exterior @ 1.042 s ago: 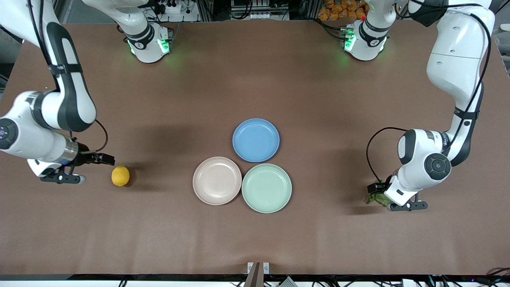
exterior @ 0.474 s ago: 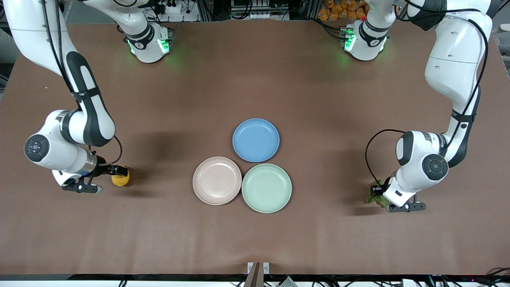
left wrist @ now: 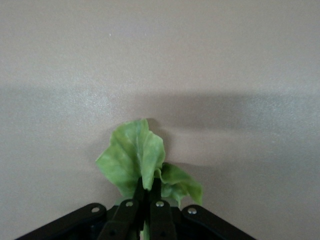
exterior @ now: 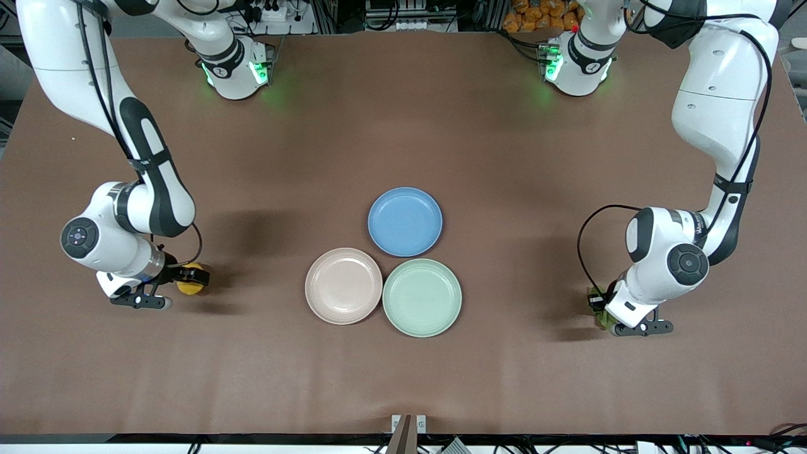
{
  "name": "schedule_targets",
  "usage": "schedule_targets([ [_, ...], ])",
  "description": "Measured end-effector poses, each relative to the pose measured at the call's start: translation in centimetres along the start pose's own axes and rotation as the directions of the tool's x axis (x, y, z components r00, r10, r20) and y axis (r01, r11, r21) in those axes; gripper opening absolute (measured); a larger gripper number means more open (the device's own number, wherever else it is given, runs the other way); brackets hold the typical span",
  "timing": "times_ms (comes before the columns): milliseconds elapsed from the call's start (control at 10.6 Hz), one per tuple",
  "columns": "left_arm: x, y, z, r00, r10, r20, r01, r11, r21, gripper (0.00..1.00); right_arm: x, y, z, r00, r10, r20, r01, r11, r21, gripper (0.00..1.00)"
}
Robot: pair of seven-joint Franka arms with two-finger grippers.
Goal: Place lemon and lettuce in plates
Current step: 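Grasp the lettuce with the left gripper while the right gripper grasps the lemon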
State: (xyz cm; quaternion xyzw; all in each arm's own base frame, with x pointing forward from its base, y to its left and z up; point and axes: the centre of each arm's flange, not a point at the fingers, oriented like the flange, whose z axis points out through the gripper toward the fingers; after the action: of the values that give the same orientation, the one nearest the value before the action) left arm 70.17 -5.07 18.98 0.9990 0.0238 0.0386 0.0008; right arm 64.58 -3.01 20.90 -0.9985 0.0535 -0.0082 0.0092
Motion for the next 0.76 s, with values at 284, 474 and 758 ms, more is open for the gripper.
schedule_targets([
  [284,1.0,1.5,-2.2,0.998,-0.048,-0.043,0.048,0.999,-0.016,0.05,-0.1,0.1,2.3,1.0,0.0,-0.02,0.0,1.0,-0.008,1.0],
  [474,1.0,6.1,-5.4,0.994,-0.076,-0.085,0.073,0.997,-0.036,0.05,-0.2,0.2,3.4,1.0,0.0,-0.013,0.0,1.0,-0.011,1.0],
  [758,-0.7,15.2,-10.5,0.984,-0.109,-0.138,0.099,0.992,-0.079,0.05,-0.3,0.2,3.7,1.0,-0.003,-0.009,0.003,1.0,-0.012,0.97],
])
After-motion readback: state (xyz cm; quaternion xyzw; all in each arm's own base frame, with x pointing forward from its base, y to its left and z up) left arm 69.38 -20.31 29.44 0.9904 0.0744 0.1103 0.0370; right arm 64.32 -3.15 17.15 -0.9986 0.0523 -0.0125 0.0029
